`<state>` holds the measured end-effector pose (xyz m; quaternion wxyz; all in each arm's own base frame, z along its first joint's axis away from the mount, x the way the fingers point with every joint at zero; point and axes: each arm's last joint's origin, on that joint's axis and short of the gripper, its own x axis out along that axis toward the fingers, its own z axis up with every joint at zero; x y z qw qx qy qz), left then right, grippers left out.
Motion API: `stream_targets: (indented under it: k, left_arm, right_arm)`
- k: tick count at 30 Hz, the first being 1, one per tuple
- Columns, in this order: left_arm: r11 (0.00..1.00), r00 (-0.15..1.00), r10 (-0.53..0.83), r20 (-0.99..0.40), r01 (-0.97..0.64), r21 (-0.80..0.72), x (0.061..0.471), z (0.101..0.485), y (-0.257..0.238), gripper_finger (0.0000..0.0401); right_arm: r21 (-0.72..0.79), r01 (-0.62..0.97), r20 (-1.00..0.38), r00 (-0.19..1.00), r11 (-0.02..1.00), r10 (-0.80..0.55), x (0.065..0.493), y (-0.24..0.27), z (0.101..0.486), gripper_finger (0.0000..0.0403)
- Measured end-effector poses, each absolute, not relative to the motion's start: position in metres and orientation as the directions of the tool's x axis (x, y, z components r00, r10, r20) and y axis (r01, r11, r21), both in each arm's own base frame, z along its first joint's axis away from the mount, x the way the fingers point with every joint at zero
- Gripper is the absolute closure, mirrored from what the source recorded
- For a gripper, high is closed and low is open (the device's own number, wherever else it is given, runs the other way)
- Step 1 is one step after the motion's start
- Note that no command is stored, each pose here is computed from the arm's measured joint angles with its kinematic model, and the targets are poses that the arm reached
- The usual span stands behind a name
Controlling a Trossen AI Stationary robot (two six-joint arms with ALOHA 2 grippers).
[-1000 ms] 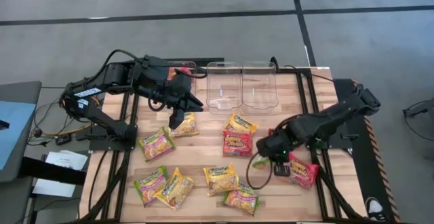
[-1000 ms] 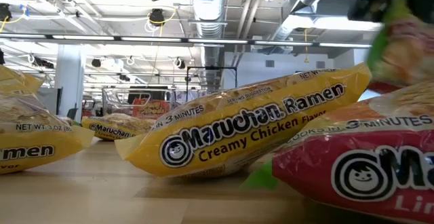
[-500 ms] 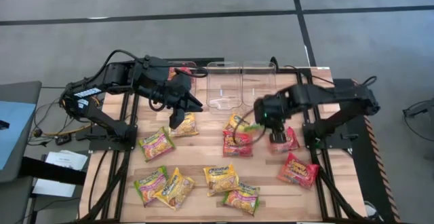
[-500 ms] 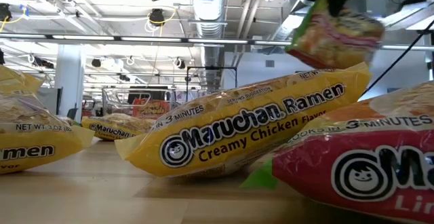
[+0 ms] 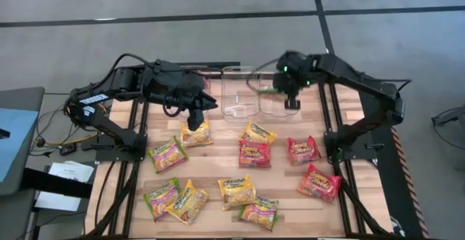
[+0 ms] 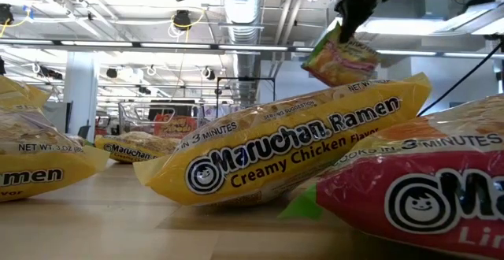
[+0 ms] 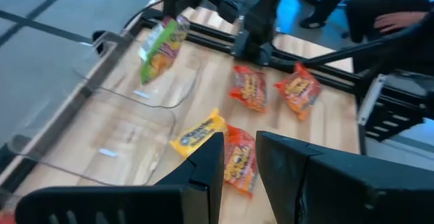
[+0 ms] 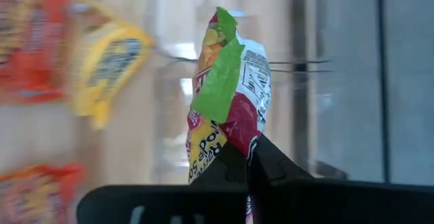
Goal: Sort Maruchan noodles
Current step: Put the green noodle pack into the right transparent bin
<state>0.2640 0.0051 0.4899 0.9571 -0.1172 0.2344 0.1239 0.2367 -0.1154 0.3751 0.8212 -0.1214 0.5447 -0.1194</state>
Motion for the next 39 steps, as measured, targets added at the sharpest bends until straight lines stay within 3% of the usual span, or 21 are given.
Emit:
stream_targets:
  k: [6,10,19,34,39]
  left_arm:
    - [0.927,0.824,0.264,-0.501,-0.361,-0.105,0.262,0.487,0.018,0.0328]
    - [0.908,0.785,0.343,-0.517,-0.418,-0.032,0.259,0.485,0.030,0.0328]
    - [0.870,0.733,0.450,-0.511,-0.490,0.063,0.254,0.486,0.059,0.0328]
    - [0.835,0.687,0.514,-0.513,-0.537,0.118,0.247,0.485,0.084,0.0328]
    - [0.839,0.686,0.514,-0.515,-0.528,0.135,0.246,0.485,0.084,0.0328]
  right_arm:
    - [-0.417,0.150,-0.805,0.398,0.896,-0.441,0.230,-0.161,0.377,0.0398]
    - [-0.456,0.157,-0.804,0.350,0.876,-0.481,0.229,-0.188,0.367,0.0398]
    - [-0.407,0.084,-0.891,0.181,0.910,-0.416,0.244,-0.229,0.316,0.0398]
    - [-0.364,-0.030,-0.931,0.034,0.931,-0.363,0.271,-0.258,0.252,0.0397]
    - [-0.358,-0.033,-0.934,0.014,0.933,-0.358,0.274,-0.262,0.243,0.0379]
